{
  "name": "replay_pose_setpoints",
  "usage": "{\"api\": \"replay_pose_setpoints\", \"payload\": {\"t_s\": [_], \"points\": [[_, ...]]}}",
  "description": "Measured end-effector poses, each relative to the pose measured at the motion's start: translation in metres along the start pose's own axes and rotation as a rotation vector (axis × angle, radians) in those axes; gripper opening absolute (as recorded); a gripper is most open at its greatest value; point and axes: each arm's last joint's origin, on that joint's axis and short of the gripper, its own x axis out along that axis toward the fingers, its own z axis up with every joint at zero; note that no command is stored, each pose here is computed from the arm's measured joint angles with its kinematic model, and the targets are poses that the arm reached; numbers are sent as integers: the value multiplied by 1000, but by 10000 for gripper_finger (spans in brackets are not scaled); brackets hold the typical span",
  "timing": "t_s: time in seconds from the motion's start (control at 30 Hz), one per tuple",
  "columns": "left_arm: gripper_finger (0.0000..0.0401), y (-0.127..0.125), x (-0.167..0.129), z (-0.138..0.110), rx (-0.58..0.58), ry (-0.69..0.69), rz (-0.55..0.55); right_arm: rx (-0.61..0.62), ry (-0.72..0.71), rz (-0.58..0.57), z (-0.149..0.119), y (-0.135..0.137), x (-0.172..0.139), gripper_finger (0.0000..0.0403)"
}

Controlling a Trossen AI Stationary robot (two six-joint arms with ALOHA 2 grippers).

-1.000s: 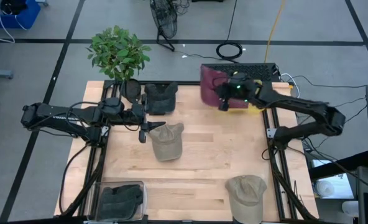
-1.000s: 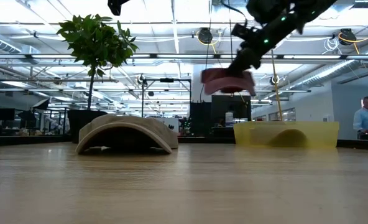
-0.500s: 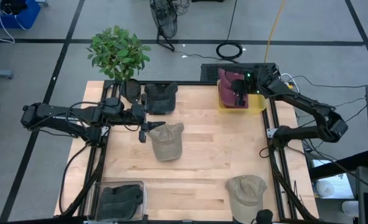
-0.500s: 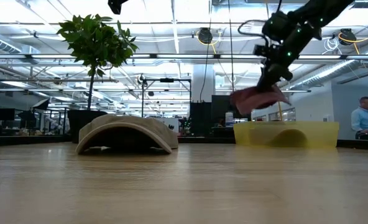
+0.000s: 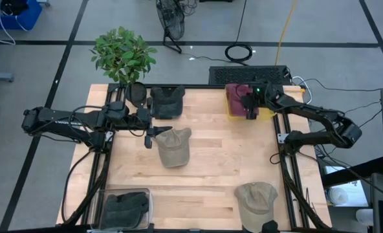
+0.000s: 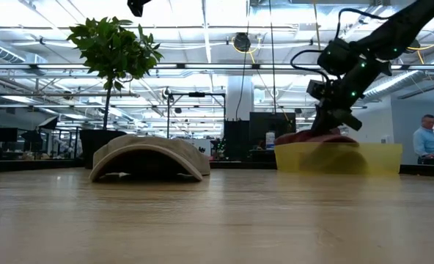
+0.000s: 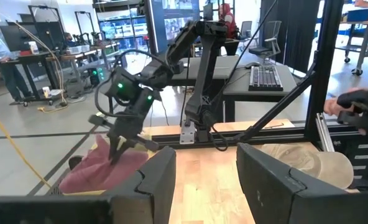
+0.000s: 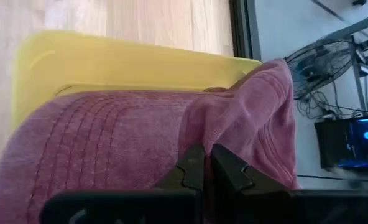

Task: Pick & Place hat
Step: Put the red cap into the yellow bin

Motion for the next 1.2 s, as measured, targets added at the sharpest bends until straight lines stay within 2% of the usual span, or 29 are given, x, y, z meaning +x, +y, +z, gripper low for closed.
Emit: {"api": "replay_pose_setpoints", "payload": {"t_s": [0.2, 0.47, 0.7, 0.9, 0.97, 1.1, 1.2], "points": [[172, 0, 0, 0, 0, 1, 0, 0, -10, -20, -4, 4, 3, 7], [172, 0, 0, 0, 0, 2, 0, 23, -2, -135, -5, 2, 6, 8], [172, 0, 0, 0, 0, 2, 0, 31, 2, -128, -6, 4, 6, 8], [172, 0, 0, 0, 1, 2, 0, 142, 9, -111, -8, 5, 6, 9], [172, 0, 0, 0, 1, 2, 0, 154, 39, -143, -8, 4, 6, 13], [172, 0, 0, 0, 1, 2, 0, 164, 105, -278, -9, -2, 5, 33], [172, 0, 0, 0, 1, 2, 0, 172, 66, -265, -7, -3, 5, 48]]}}
